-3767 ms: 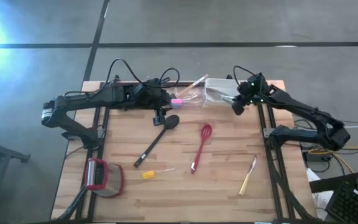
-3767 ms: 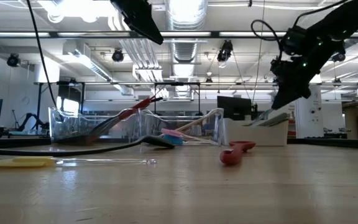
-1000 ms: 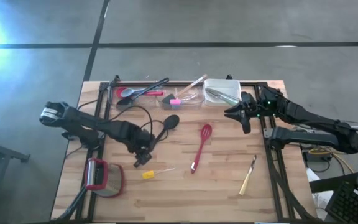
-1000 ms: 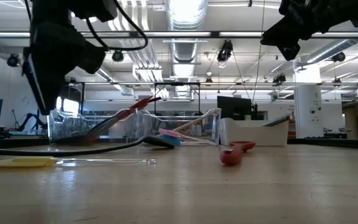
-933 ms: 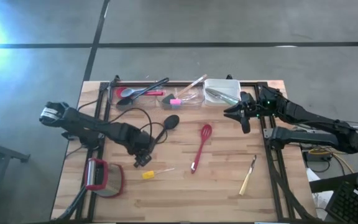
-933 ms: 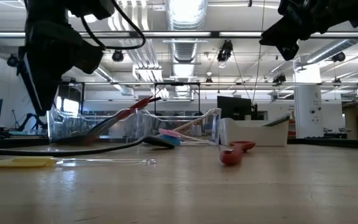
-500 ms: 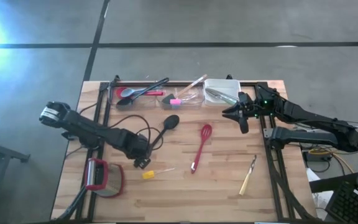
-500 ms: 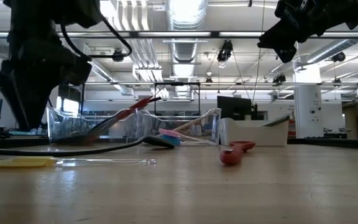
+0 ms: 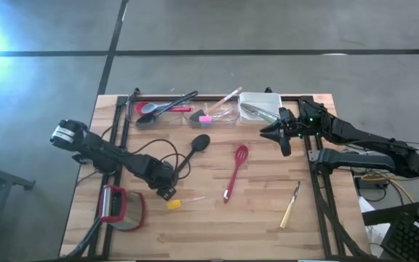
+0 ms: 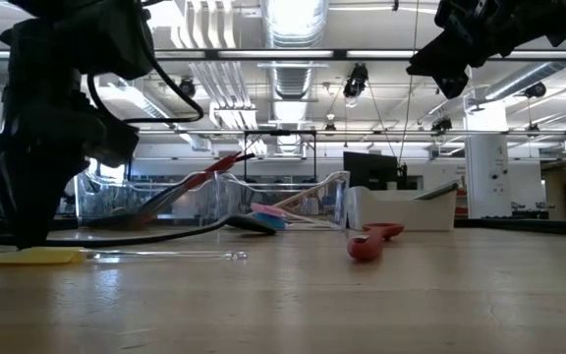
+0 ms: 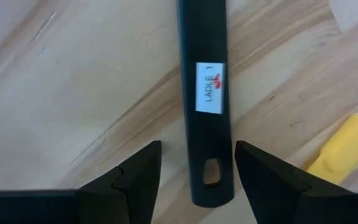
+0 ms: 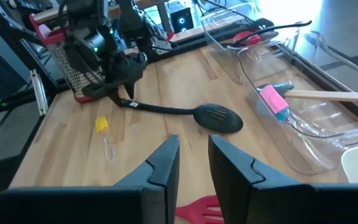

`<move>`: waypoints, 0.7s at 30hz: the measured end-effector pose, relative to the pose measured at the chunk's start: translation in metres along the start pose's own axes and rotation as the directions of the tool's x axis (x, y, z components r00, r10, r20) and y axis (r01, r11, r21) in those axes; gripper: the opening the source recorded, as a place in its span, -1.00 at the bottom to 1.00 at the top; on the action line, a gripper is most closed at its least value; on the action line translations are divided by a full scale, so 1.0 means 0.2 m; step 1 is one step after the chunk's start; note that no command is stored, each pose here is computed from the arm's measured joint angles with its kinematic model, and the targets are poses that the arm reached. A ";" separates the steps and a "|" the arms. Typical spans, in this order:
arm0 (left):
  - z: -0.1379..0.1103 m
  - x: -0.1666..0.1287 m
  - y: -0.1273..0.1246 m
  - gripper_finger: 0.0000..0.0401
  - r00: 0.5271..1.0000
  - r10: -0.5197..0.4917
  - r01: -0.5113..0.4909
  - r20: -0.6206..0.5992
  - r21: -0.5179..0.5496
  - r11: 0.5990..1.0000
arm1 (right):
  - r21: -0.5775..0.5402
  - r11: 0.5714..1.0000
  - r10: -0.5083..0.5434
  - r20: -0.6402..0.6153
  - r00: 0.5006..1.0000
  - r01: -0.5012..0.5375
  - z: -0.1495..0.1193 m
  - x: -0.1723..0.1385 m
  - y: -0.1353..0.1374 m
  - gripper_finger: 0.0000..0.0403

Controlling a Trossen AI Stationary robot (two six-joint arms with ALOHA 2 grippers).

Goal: Pick & Place Kitchen Items
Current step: Put the black serving spoon into the left transparent bin

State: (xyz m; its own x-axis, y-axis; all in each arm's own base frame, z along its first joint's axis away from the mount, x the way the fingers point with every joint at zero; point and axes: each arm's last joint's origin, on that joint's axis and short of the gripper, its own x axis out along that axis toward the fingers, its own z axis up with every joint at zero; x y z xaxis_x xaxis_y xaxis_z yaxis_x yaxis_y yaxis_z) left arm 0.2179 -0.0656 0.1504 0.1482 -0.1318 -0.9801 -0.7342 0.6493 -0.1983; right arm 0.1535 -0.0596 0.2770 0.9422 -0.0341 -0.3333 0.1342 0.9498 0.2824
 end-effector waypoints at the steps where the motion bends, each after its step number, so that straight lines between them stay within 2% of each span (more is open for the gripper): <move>1: 0.00 0.01 0.00 0.05 1.000 0.007 -0.007 -0.003 0.008 1.000 | -0.002 1.000 0.001 0.003 1.000 -0.001 0.00 0.00 0.00 -0.59; 7: 0.01 0.05 -0.01 -0.02 0.999 0.042 -0.042 0.002 0.039 0.998 | -0.019 1.000 0.005 0.029 1.000 -0.004 0.01 0.00 0.00 -0.65; 14: 0.02 0.01 -0.04 -0.51 0.999 0.042 -0.042 0.012 0.089 0.995 | -0.025 1.000 0.007 0.043 0.999 -0.006 0.02 0.00 0.00 -0.69; 21: 0.02 -0.13 -0.08 -0.53 0.999 0.027 -0.022 -0.030 0.176 0.984 | -0.025 1.000 0.007 0.043 0.999 -0.006 0.02 0.00 0.00 -0.66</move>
State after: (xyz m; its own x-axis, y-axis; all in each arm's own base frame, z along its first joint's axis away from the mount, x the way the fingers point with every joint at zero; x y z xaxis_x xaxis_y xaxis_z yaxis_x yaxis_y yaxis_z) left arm 0.2290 -0.0690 0.1793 0.1083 -0.1360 -0.9848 -0.6092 0.7738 -0.1738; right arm 0.1549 -0.0602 0.2811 0.9553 -0.0406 -0.2927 0.1209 0.9575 0.2618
